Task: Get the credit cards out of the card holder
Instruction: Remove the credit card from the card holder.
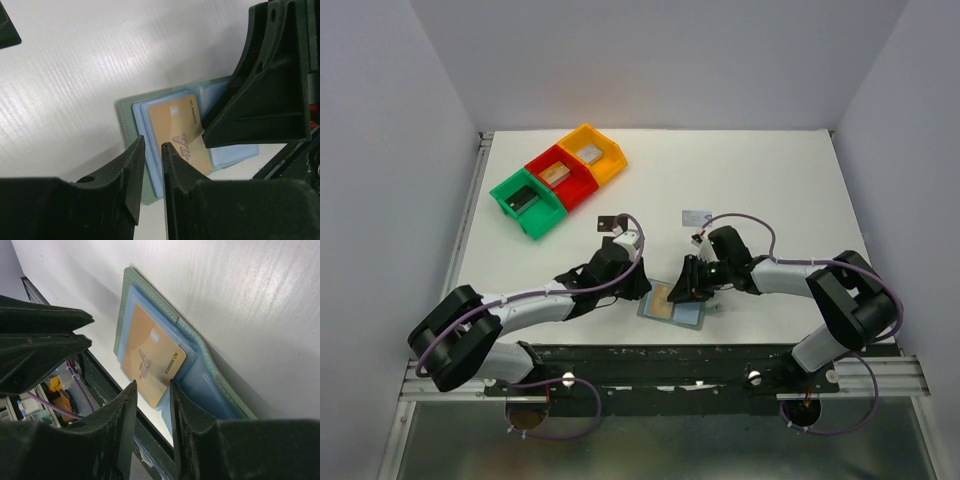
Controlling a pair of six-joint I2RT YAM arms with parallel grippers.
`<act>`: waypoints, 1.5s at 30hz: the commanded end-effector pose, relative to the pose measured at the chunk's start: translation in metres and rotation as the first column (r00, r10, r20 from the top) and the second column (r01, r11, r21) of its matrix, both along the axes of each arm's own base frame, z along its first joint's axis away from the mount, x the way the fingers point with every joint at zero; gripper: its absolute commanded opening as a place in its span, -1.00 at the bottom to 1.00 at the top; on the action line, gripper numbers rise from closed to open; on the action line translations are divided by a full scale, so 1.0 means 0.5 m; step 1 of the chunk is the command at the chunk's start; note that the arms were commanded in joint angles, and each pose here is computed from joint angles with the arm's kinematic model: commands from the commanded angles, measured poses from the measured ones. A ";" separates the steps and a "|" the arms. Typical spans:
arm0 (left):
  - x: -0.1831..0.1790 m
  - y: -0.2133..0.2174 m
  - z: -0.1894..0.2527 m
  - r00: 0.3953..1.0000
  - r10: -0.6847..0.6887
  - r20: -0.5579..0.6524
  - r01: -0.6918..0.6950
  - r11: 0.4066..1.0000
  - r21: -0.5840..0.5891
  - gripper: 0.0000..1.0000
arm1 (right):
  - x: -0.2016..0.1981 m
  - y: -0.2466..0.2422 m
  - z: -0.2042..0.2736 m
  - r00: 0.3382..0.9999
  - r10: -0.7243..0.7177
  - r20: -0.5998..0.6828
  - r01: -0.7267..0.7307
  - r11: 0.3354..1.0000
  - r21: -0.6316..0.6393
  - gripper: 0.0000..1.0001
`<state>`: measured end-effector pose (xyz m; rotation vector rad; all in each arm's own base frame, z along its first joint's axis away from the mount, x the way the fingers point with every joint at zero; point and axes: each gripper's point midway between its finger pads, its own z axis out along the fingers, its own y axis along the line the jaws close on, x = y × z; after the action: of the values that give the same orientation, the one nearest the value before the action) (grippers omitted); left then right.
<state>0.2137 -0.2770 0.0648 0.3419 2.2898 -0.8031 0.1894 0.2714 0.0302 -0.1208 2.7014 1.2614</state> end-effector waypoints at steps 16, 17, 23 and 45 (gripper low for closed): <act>-0.012 -0.005 -0.049 0.998 -0.003 -0.069 0.004 1.000 0.009 -0.56 | 0.001 -0.008 -0.013 0.999 -0.038 -0.002 0.038 0.999 -0.027 -0.13; -0.011 -0.005 -0.050 0.997 0.000 -0.071 0.001 1.000 0.008 -0.57 | 0.001 -0.009 -0.014 0.999 -0.040 -0.001 0.040 0.999 -0.029 -0.12; -0.020 0.000 -0.068 0.996 0.002 -0.095 0.000 1.000 0.019 -0.63 | 0.002 -0.009 -0.018 0.998 -0.056 -0.003 0.056 0.998 -0.021 -0.12; -0.030 -0.001 -0.087 0.993 -0.021 -0.119 0.024 0.999 0.026 -0.86 | 0.016 0.028 0.041 0.997 -0.063 0.045 0.056 0.988 0.141 -0.13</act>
<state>0.2042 -0.2771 0.0279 0.3228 2.3947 -0.8039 0.1949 0.2773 0.0345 -0.0132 2.6220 1.3351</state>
